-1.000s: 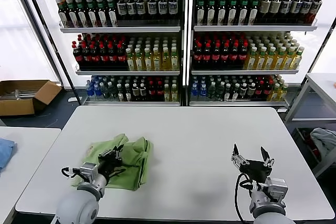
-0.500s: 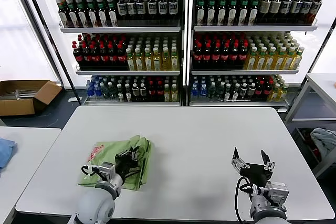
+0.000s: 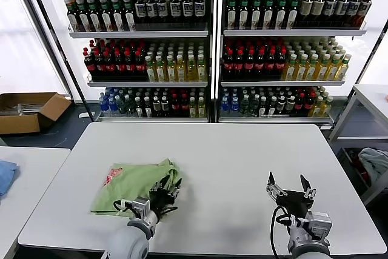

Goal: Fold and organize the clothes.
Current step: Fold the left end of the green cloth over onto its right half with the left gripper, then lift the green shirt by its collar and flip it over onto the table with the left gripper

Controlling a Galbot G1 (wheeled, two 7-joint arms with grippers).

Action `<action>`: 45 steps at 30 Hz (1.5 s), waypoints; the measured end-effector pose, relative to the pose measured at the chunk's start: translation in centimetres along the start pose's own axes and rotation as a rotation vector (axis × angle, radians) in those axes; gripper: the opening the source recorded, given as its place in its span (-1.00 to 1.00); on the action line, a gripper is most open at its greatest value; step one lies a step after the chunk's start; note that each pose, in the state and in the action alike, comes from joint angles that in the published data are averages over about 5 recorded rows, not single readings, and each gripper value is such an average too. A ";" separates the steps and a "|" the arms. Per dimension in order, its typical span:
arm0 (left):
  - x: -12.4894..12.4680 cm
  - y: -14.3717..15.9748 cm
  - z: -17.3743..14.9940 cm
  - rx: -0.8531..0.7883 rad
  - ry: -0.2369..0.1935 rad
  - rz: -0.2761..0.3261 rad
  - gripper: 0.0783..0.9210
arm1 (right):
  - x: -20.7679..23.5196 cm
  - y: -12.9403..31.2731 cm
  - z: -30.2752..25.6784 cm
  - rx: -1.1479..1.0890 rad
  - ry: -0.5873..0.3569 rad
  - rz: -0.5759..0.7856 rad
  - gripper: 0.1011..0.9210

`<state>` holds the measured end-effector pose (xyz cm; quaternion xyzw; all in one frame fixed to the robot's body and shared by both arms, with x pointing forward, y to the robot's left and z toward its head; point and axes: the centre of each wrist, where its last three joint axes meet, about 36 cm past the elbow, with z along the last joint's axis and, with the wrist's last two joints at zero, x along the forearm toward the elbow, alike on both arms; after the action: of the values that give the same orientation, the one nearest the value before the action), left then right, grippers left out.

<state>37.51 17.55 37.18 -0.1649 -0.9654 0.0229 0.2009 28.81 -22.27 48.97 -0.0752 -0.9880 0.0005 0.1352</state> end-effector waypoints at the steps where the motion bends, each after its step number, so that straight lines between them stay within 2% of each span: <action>1: 0.1 -0.2 0.0 0.018 -0.001 0.010 0.17 | 0.0 0.0 0.1 0.001 0.001 -0.002 0.76; 6: 1.5 -1.2 -1.0 0.153 -0.031 0.082 0.52 | -0.4 0.1 0.3 0.003 0.004 -0.008 0.76; 9: 2.6 -1.4 -2.7 0.240 -0.081 0.127 0.69 | -0.7 0.2 0.5 0.004 0.006 -0.012 0.76; 12: 3.7 -1.0 -4.7 0.300 -0.140 0.154 0.75 | -1.1 0.3 0.6 0.005 0.011 -0.020 0.76; 15: 4.6 0.1 -6.1 0.310 -0.185 0.140 0.77 | -1.5 0.5 0.7 0.007 0.013 -0.028 0.76; 19: 5.3 3.0 -6.7 0.249 -0.203 0.049 0.77 | -2.2 0.8 0.6 0.012 0.009 -0.043 0.76; 25: 5.9 8.3 -6.1 0.120 -0.176 -0.130 0.77 | -3.4 0.9 0.3 0.019 0.003 -0.064 0.76; 30: 5.8 11.5 -4.9 0.073 -0.144 -0.223 0.77 | -4.0 1.1 0.3 0.016 0.003 -0.074 0.76; 36: 5.5 13.9 -3.1 0.060 -0.094 -0.275 0.77 | -4.1 1.1 0.4 0.013 0.004 -0.077 0.76; 45: 5.2 16.1 -1.1 0.080 -0.025 -0.295 0.77 | -4.1 1.3 0.6 0.013 0.010 -0.076 0.76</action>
<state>38.39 34.43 38.39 -0.0129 -0.9799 0.0338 0.1963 32.79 -21.62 47.26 -0.0367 -0.9894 0.0013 0.1406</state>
